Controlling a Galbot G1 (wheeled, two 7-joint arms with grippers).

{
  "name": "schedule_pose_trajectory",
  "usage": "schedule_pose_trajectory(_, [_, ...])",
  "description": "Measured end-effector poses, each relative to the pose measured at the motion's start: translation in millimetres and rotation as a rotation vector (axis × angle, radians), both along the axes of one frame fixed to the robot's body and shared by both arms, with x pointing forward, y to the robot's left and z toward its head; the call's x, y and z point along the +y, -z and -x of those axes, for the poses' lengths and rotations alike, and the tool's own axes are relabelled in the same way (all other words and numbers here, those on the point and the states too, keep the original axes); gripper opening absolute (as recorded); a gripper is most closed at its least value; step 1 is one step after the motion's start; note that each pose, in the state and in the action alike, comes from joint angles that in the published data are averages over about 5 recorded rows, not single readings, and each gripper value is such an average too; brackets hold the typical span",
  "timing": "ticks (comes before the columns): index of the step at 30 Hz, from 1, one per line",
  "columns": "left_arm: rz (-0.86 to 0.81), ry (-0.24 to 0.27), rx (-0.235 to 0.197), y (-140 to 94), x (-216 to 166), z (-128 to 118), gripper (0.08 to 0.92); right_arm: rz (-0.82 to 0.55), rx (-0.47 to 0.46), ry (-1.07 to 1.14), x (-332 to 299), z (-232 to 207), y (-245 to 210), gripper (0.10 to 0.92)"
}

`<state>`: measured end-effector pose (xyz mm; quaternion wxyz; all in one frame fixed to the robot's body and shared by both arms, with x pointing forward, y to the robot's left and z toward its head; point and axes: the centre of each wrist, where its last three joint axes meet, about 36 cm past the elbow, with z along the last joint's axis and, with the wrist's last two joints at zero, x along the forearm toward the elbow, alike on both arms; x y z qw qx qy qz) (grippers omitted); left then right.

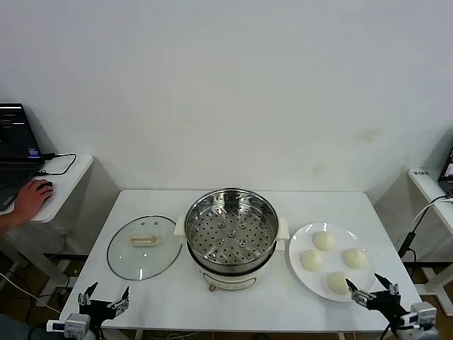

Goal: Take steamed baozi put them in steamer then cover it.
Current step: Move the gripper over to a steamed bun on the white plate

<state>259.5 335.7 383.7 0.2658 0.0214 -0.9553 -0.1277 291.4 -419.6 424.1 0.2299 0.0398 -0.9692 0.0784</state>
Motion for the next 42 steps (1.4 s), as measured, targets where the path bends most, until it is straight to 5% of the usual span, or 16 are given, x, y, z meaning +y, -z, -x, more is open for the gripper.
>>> schedule_pose_trajectory(18, [-0.022,-0.004,-0.023,-6,-14,14,0.823,0.53,-0.029,-0.403,-43,-125,-75,0.823])
schedule_pose_trajectory(29, [-0.034,-0.014,-0.03,-12,-23,24,0.823,0.789,0.175,-0.798,-54,-203,-111,0.823])
schedule_pose_trajectory(42, [-0.024,-0.031,-0.038,-16,-33,33,0.823,0.878,0.441,-1.122,-37,-275,-120,0.823])
